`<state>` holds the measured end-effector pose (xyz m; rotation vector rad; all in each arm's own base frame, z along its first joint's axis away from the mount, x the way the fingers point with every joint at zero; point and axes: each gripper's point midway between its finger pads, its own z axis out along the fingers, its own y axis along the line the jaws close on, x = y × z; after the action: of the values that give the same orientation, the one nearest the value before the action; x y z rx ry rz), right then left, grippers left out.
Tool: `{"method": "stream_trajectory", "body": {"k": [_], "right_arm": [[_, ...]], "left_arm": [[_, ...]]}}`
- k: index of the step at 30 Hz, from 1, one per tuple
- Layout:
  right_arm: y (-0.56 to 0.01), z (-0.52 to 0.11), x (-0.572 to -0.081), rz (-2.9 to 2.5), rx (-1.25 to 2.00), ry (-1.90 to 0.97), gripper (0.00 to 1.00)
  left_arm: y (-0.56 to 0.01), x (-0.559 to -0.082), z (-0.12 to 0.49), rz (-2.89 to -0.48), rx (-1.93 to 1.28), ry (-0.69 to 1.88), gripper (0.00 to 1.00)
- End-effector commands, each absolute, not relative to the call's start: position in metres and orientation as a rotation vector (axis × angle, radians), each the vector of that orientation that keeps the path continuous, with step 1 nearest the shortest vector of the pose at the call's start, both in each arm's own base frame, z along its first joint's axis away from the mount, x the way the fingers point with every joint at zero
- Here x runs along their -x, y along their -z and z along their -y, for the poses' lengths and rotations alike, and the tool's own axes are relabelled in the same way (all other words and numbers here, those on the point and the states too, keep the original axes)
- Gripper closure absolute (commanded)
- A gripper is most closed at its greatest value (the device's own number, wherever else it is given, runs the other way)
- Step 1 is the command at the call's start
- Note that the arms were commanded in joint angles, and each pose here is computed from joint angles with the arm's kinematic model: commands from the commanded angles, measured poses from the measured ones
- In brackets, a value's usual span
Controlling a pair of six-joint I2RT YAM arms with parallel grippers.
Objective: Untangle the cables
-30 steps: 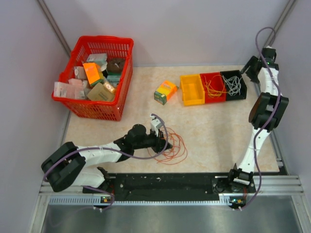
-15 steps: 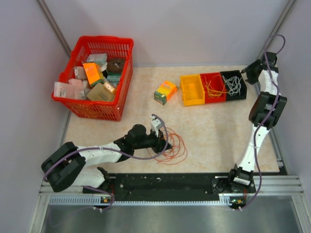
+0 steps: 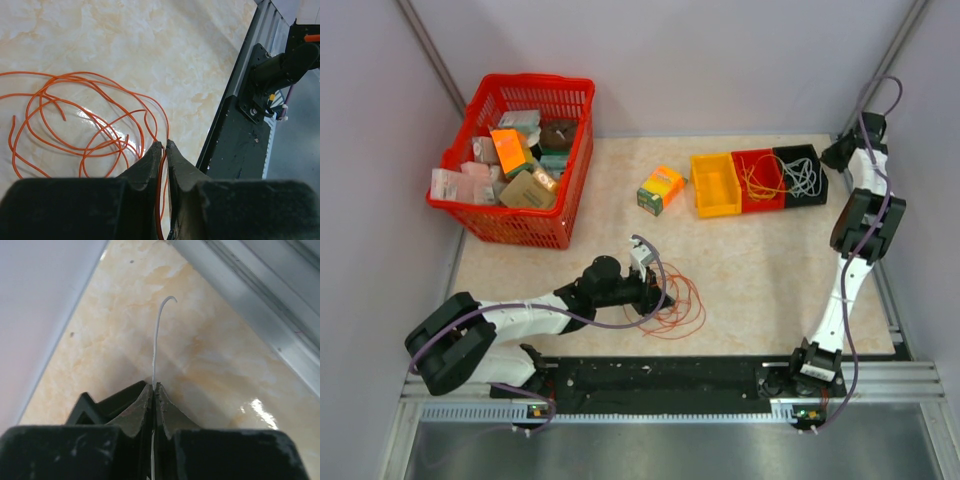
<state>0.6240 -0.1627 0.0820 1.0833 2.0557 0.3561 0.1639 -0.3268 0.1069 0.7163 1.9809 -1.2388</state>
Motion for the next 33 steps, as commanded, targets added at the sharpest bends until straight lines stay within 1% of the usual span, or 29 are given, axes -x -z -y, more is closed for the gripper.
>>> {"method": "stream_trajectory", "body": {"k": [1,7,11,15,18,23,33], "right_arm": [[-0.154,0.175,-0.617,-1.995,-0.878,-0.156,1.0],[-0.194,0.16,-0.61,-1.952,-0.654,0.024,1.0],[-0.201,0.14,-0.612,-1.959,-0.536,0.05,1.0],[-0.191,0.123,-0.609,-2.01,-0.464,0.096,1.0],[-0.178,0.109,-0.608,-2.048,-0.416,0.074,1.0],[-0.154,0.084,-0.62,-2.09,-0.325,-0.073,1.0],[-0.124,0.059,-0.603,-2.177,-0.469,-0.256,1.0]], "left_arm": [[-0.122,-0.166,0.334,-1.897,-0.736,1.267,0.91],[-0.122,-0.165,0.333,-1.892,-0.737,1.27,0.91],[-0.124,-0.164,0.333,-1.885,-0.739,1.274,0.91],[-0.124,-0.164,0.333,-1.883,-0.739,1.275,0.91],[-0.124,-0.164,0.333,-1.883,-0.741,1.277,0.91],[-0.124,-0.163,0.333,-1.876,-0.746,1.281,0.91],[-0.124,-0.163,0.334,-1.878,-0.747,1.283,0.91]]}}
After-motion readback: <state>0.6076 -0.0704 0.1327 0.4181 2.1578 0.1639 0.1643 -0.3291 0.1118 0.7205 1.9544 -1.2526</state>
